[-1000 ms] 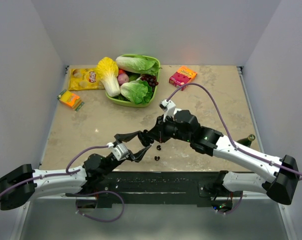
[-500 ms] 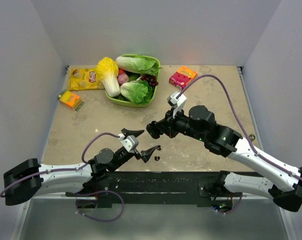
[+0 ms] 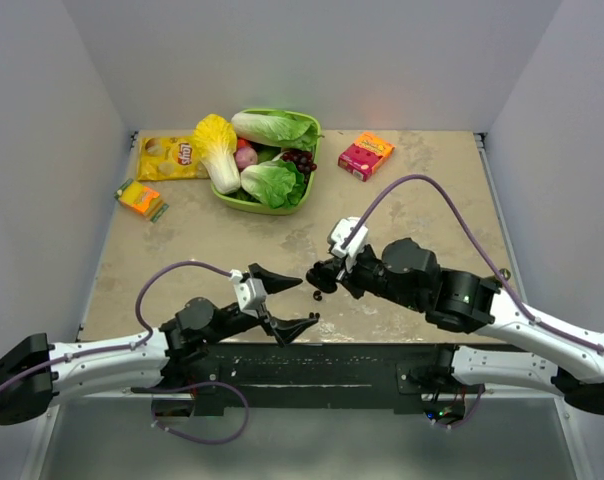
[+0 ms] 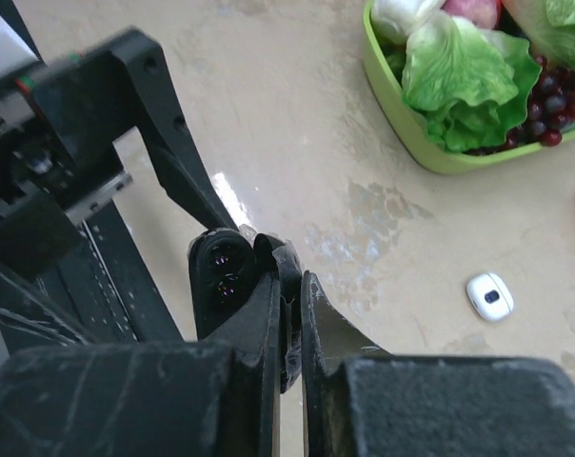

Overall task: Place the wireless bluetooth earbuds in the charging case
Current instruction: Open the charging case.

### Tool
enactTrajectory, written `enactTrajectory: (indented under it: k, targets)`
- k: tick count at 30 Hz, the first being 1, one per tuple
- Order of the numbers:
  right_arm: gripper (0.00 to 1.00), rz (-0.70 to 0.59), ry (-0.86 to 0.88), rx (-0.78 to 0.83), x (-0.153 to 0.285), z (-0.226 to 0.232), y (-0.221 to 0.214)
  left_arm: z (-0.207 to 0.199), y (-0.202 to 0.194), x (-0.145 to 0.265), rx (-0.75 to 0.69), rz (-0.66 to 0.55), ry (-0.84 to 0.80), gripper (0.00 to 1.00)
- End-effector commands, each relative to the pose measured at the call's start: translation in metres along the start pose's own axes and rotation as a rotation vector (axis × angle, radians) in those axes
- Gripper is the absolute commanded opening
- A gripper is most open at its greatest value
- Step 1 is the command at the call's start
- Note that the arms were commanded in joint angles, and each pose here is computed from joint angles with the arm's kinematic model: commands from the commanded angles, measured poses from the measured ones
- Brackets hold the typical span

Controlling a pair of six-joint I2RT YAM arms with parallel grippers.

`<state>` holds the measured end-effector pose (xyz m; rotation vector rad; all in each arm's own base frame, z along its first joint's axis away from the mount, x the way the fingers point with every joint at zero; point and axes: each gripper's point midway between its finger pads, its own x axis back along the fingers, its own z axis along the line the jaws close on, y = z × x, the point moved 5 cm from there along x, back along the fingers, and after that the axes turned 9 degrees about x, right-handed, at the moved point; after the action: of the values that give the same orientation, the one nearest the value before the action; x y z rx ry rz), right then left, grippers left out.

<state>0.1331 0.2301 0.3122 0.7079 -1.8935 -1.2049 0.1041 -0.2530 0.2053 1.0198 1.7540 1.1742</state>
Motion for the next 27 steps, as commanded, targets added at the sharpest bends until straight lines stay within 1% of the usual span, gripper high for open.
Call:
enactTrajectory:
  k: [1, 2, 4, 5, 8, 11, 12, 17, 20, 27]
  targets:
    - [0.00, 0.055, -0.045, 0.103, 0.000, -0.004, 0.001, -0.017, 0.024, -0.004, 0.039, -0.024, -0.092, 1.00]
    - [0.00, 0.067, -0.034, 0.110, -0.002, -0.001, 0.000, -0.015, 0.024, -0.004, 0.037, -0.020, -0.087, 1.00]
    - [0.00, 0.080, -0.026, 0.121, -0.004, 0.003, -0.001, -0.013, 0.027, -0.008, 0.024, -0.008, -0.092, 0.96]
    - [0.00, 0.084, -0.028, 0.124, -0.005, 0.004, -0.001, -0.011, 0.023, -0.010, 0.022, 0.011, -0.092, 0.91]
    - [0.00, 0.066, -0.010, 0.125, -0.004, 0.008, 0.002, -0.007, 0.017, -0.017, 0.022, 0.053, -0.092, 0.84]
    - [0.00, 0.068, 0.008, 0.134, -0.003, 0.011, 0.002, -0.002, 0.017, -0.020, 0.036, 0.061, -0.106, 0.79]
    - [0.00, 0.072, 0.012, 0.135, -0.003, 0.011, 0.001, -0.004, 0.018, -0.021, 0.043, 0.058, -0.126, 0.78]
    - [0.00, 0.078, 0.029, 0.140, -0.005, 0.015, -0.001, 0.002, 0.023, -0.022, 0.037, 0.043, -0.124, 0.76]
    - [0.00, 0.089, 0.033, 0.145, -0.007, 0.017, -0.004, 0.000, 0.030, -0.022, 0.033, 0.015, -0.137, 0.76]
    - [0.00, 0.086, 0.031, 0.149, -0.012, 0.018, -0.003, -0.012, 0.040, -0.026, 0.039, 0.006, -0.218, 0.76]
